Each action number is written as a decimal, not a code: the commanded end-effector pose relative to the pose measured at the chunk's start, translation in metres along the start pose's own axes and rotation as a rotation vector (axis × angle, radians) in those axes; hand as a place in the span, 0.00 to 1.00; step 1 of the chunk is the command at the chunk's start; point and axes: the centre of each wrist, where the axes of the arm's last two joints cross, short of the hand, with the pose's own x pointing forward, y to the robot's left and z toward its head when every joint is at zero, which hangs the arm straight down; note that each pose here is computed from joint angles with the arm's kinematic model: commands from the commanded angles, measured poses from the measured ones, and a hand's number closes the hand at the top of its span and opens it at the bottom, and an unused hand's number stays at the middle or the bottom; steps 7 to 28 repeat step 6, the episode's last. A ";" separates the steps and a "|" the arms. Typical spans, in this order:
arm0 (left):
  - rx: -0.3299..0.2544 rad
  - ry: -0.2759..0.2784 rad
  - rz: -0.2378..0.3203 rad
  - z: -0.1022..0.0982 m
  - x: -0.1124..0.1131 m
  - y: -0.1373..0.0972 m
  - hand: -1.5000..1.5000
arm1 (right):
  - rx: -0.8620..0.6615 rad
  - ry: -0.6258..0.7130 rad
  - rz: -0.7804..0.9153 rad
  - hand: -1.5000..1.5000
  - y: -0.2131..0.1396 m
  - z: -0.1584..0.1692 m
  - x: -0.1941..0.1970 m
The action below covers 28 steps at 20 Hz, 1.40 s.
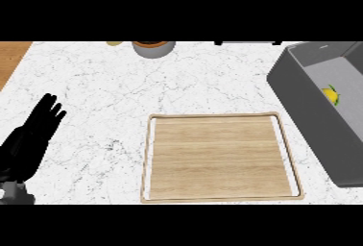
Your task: Pick the lemon from the tray and place it in the cardboard box
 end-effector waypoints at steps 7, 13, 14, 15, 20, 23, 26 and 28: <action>-0.002 0.004 0.007 0.001 -0.005 0.007 0.50 | 0.020 -0.027 0.011 0.00 -0.044 0.005 -0.025; -0.002 0.004 0.007 0.001 -0.005 0.007 0.50 | 0.020 -0.027 0.011 0.00 -0.044 0.005 -0.025; -0.002 0.004 0.007 0.001 -0.005 0.007 0.50 | 0.020 -0.027 0.011 0.00 -0.044 0.005 -0.025; -0.002 0.004 0.007 0.001 -0.005 0.007 0.50 | 0.020 -0.027 0.011 0.00 -0.044 0.005 -0.025; -0.002 0.004 0.007 0.001 -0.005 0.007 0.50 | 0.020 -0.027 0.011 0.00 -0.044 0.005 -0.025; -0.002 0.004 0.007 0.001 -0.005 0.007 0.50 | 0.020 -0.027 0.011 0.00 -0.044 0.005 -0.025; -0.002 0.004 0.007 0.001 -0.005 0.007 0.50 | 0.020 -0.027 0.011 0.00 -0.044 0.005 -0.025; -0.002 0.004 0.007 0.001 -0.005 0.007 0.50 | 0.020 -0.027 0.011 0.00 -0.044 0.005 -0.025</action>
